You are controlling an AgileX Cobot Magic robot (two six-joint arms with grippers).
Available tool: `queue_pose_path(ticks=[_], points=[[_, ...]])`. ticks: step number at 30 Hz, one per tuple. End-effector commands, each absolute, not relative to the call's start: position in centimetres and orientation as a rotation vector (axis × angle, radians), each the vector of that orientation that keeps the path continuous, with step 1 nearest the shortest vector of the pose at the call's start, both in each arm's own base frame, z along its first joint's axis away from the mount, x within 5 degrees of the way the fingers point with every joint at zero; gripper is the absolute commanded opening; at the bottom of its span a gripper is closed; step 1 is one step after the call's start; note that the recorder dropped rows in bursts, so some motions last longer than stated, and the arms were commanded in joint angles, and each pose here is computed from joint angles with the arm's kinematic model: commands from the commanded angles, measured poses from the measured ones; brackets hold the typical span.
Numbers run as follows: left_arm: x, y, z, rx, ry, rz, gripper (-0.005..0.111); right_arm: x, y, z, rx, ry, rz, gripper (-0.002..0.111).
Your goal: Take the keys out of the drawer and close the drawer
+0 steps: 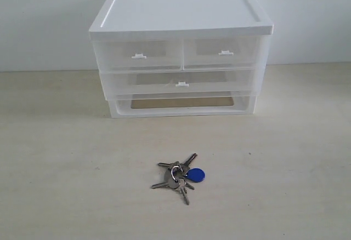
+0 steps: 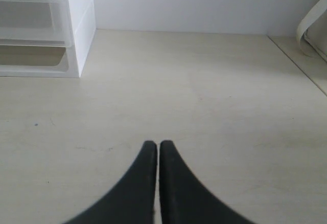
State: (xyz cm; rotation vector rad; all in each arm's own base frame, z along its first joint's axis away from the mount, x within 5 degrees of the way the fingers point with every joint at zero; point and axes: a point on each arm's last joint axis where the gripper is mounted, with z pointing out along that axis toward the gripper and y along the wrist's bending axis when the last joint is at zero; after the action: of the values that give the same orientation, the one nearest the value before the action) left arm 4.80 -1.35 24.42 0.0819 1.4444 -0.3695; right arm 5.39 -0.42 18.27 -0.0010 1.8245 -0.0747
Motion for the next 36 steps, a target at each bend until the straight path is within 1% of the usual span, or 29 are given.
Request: queue_pose_path(ticks=[1,14,17,19,29,34,36], points=[[4.8,-1.4,24.4,0.072,1.426,-0.397,0.004,5.4,-0.5,18.3,0.008,1.816,-0.077,0.000],[4.9,-1.4,24.0,0.085,1.438,-0.380,0.004,5.4,-0.5,18.3,0.008,1.816,-0.077,0.000],[5.1,-1.5,23.1,0.128,1.457,-0.318,0.004,5.4,-0.5,18.3,0.008,1.816,-0.077,0.000],[5.1,-1.4,23.1,0.125,1.463,-0.288,0.004,5.4,-0.5,18.3,0.008,1.816,-0.077,0.000],[5.3,-0.5,22.6,0.006,1.493,-0.131,0.004,5.4,-0.5,18.3,0.008,1.816,-0.077,0.000],[5.6,-0.3,20.8,0.032,1.536,-0.059,0.004,5.4,-0.5,18.3,0.008,1.816,-0.077,0.000],[5.6,-0.3,20.8,0.048,1.540,-0.041,0.004,5.4,-0.5,18.3,0.008,1.816,-0.077,0.000]])
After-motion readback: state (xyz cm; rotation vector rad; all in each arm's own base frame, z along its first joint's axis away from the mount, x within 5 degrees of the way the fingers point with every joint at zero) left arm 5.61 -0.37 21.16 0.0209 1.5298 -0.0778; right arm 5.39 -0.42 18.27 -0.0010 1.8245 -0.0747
